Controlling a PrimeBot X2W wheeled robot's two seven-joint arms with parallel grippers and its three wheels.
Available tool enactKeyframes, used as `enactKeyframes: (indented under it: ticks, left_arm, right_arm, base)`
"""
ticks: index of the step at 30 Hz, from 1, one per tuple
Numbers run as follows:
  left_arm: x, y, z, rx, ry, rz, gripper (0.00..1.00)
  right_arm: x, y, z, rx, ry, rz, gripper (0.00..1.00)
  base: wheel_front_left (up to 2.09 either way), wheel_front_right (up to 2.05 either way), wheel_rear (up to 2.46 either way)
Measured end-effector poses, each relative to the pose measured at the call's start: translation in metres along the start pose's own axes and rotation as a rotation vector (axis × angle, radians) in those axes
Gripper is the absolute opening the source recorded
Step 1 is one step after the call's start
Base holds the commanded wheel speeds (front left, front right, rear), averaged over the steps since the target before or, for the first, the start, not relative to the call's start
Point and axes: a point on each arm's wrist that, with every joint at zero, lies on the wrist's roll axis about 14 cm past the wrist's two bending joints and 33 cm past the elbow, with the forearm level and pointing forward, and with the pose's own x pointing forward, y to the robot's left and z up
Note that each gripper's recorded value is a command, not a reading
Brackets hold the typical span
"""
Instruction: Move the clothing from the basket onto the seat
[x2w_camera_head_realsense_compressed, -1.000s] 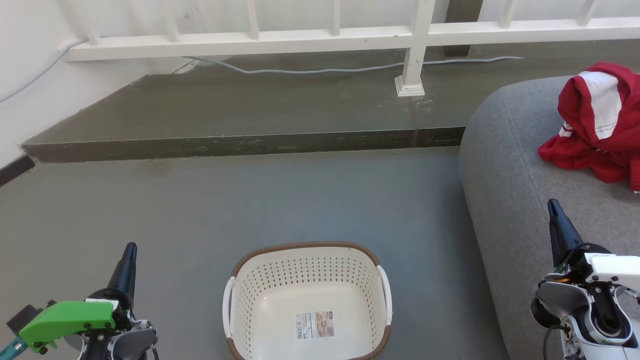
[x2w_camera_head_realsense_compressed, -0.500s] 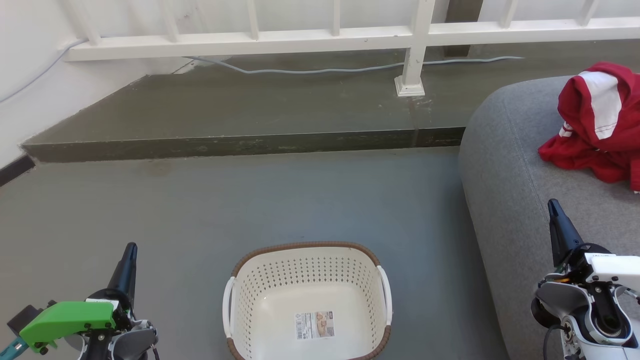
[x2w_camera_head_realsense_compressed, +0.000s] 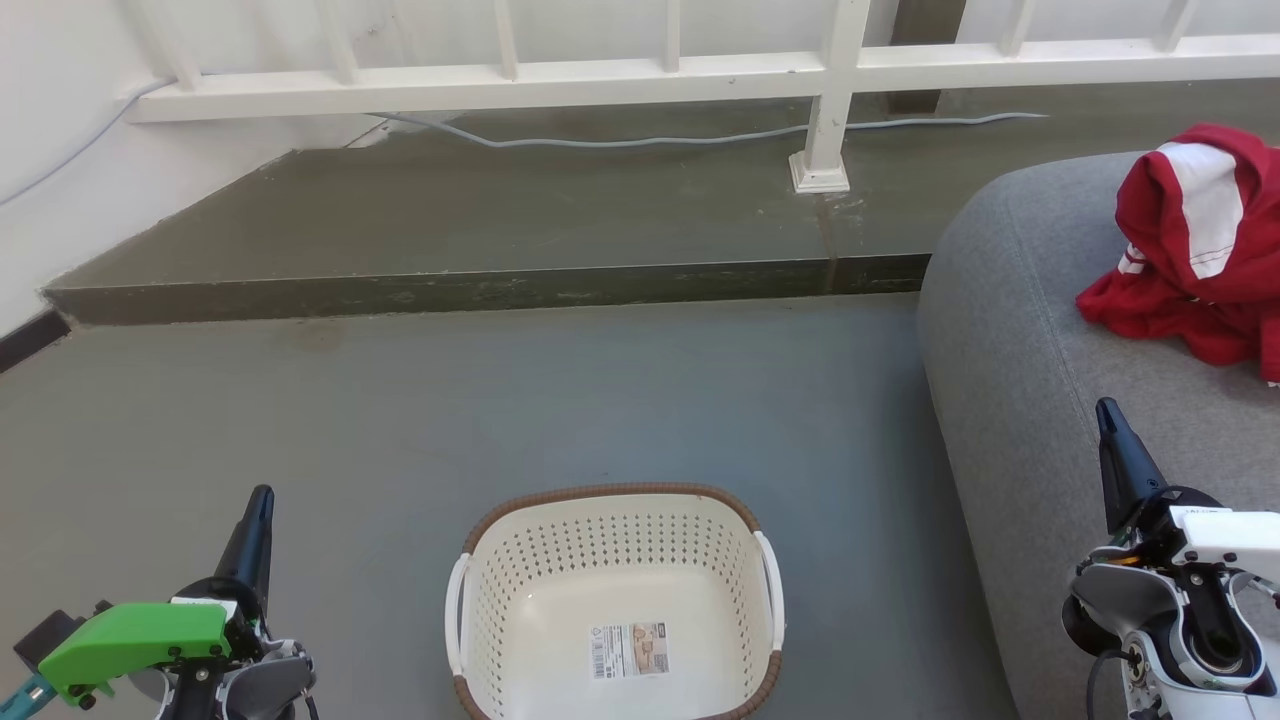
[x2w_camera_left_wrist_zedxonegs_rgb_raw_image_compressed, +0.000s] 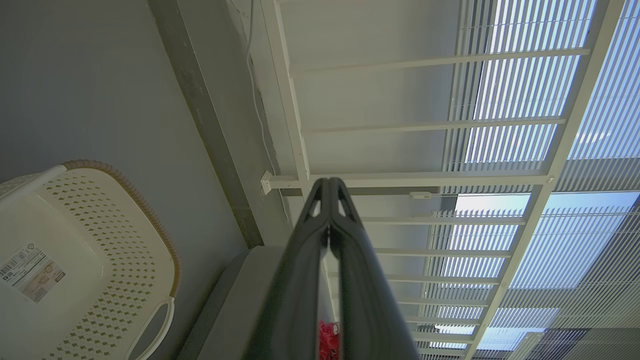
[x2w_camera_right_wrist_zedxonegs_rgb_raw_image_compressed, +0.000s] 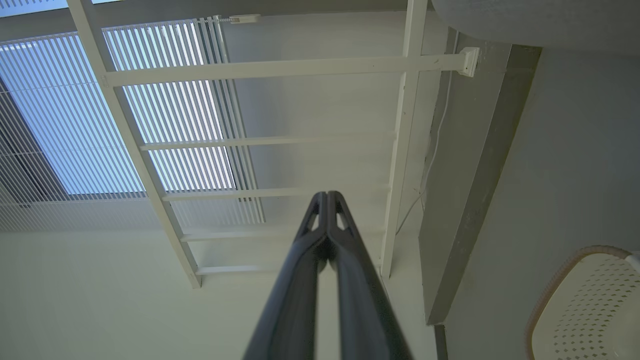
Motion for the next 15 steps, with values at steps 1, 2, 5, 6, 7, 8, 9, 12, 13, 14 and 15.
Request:
enactKeyframes:
  ticks: [1, 2, 5, 6, 7, 8, 9, 12, 13, 14, 15]
  left_arm:
    - [0.0000, 0.0000, 0.0000, 0.000, 0.000, 0.000, 0.00]
    - [0.0000, 0.0000, 0.0001, 0.000, 0.000, 0.000, 0.00]
    - [0.0000, -0.0001, 0.0000, 0.000, 0.000, 0.000, 0.00]
    - [0.0000, -0.0001, 0.0001, 0.000, 0.000, 0.000, 0.00]
    - [0.0000, -0.0001, 0.0001, 0.000, 0.000, 0.000, 0.00]
    - [0.0000, -0.0001, 0.0001, 0.000, 0.000, 0.000, 0.00]
    - [0.0000, 0.0000, 0.0001, 0.000, -0.001, 0.000, 0.00]
    - [0.0000, -0.0001, 0.0002, 0.000, -0.001, 0.000, 0.00]
    - [0.0000, -0.0001, 0.0001, 0.000, -0.001, 0.000, 0.00]
    - [0.0000, 0.0000, 0.0002, 0.000, -0.001, 0.000, 0.00]
    - [0.0000, -0.0001, 0.0002, 0.000, -0.001, -0.001, 0.00]
  right_arm:
    - [0.0000, 0.0000, 0.0000, 0.000, 0.000, 0.000, 0.00]
    - [0.0000, 0.0000, 0.0000, 0.000, 0.000, 0.000, 0.00]
    - [0.0000, 0.0000, -0.0001, 0.000, 0.000, 0.000, 0.00]
    - [0.0000, 0.0000, -0.0001, 0.000, 0.000, 0.000, 0.00]
    - [0.0000, 0.0000, -0.0001, 0.000, 0.000, 0.000, 0.00]
    - [0.0000, 0.0000, -0.0001, 0.000, 0.000, 0.000, 0.00]
    - [0.0000, -0.0001, -0.0001, 0.000, 0.000, 0.000, 0.00]
    - [0.0000, 0.0000, 0.0000, 0.000, 0.000, 0.000, 0.00]
    - [0.0000, 0.0000, 0.0000, 0.000, 0.000, 0.000, 0.00]
    - [0.0000, -0.0001, -0.0001, 0.000, 0.000, 0.000, 0.00]
    - [0.0000, 0.0000, -0.0001, 0.000, 0.000, 0.000, 0.00]
  base:
    - [0.00, 0.00, 0.00]
    - [0.00, 0.00, 0.00]
    - [0.00, 0.00, 0.00]
    - [0.00, 0.00, 0.00]
    - [0.00, 0.00, 0.00]
    - [0.00, 0.00, 0.00]
    - [0.00, 0.00, 0.00]
    - [0.00, 0.00, 0.00]
    - [0.00, 0.00, 0.00]
    - [0.00, 0.00, 0.00]
    - [0.00, 0.00, 0.00]
